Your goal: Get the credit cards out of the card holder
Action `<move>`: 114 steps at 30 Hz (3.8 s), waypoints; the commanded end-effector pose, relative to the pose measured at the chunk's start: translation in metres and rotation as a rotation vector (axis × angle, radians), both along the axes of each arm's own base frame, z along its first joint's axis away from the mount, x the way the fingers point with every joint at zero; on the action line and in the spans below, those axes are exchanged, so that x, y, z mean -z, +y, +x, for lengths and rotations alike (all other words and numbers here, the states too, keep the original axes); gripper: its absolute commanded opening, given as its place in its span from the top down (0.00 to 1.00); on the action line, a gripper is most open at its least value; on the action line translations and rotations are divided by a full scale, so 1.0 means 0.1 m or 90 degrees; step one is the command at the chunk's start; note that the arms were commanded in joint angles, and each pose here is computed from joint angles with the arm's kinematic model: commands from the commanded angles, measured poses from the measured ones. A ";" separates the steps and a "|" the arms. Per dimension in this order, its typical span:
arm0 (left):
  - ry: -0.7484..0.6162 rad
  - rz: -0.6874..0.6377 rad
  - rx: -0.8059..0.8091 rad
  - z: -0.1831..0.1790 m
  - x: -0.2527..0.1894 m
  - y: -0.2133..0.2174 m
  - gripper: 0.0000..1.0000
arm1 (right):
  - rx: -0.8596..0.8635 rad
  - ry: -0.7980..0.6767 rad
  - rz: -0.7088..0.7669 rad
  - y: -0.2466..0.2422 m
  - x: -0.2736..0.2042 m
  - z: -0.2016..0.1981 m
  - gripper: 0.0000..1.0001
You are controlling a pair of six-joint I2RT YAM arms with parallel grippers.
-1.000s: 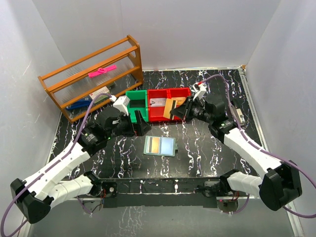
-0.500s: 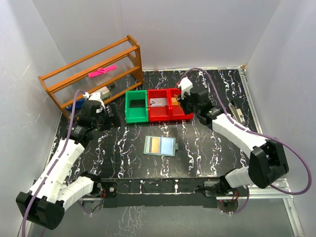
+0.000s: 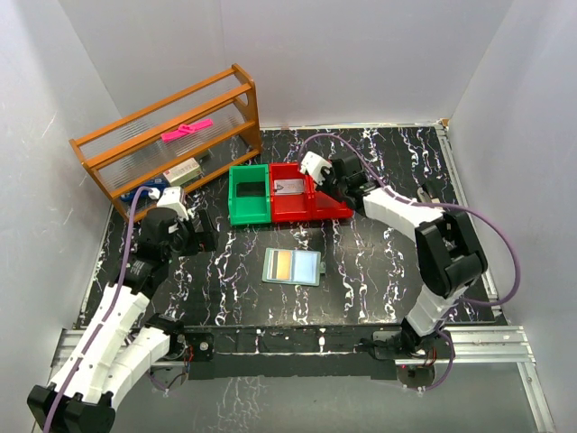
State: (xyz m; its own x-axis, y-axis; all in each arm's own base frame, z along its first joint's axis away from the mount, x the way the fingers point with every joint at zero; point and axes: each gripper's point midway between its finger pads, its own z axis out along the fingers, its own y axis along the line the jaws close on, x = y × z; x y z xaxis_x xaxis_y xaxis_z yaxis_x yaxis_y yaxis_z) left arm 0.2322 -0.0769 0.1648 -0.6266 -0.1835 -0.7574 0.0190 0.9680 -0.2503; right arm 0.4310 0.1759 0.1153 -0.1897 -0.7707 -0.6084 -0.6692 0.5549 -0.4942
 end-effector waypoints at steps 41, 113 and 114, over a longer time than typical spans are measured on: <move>-0.012 -0.010 0.059 0.15 0.02 -0.17 0.01 | -0.145 -0.088 -0.165 0.07 0.28 0.76 0.66; 0.186 -0.313 0.182 0.01 0.41 -1.15 0.12 | 0.422 0.647 0.685 1.48 0.68 -2.16 0.64; 0.193 -0.310 0.187 -0.01 0.43 -1.18 0.13 | 0.434 0.645 0.677 1.46 0.73 -2.17 0.64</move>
State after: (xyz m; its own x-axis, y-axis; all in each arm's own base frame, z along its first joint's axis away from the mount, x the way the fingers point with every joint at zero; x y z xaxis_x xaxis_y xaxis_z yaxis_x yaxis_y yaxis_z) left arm 0.2411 -0.1810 0.1197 -0.8487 -0.2803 -0.4486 0.1016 0.7459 -0.6583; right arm 0.2097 0.3196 0.0439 -0.9444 0.2665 -0.1924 0.0315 0.6562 0.7540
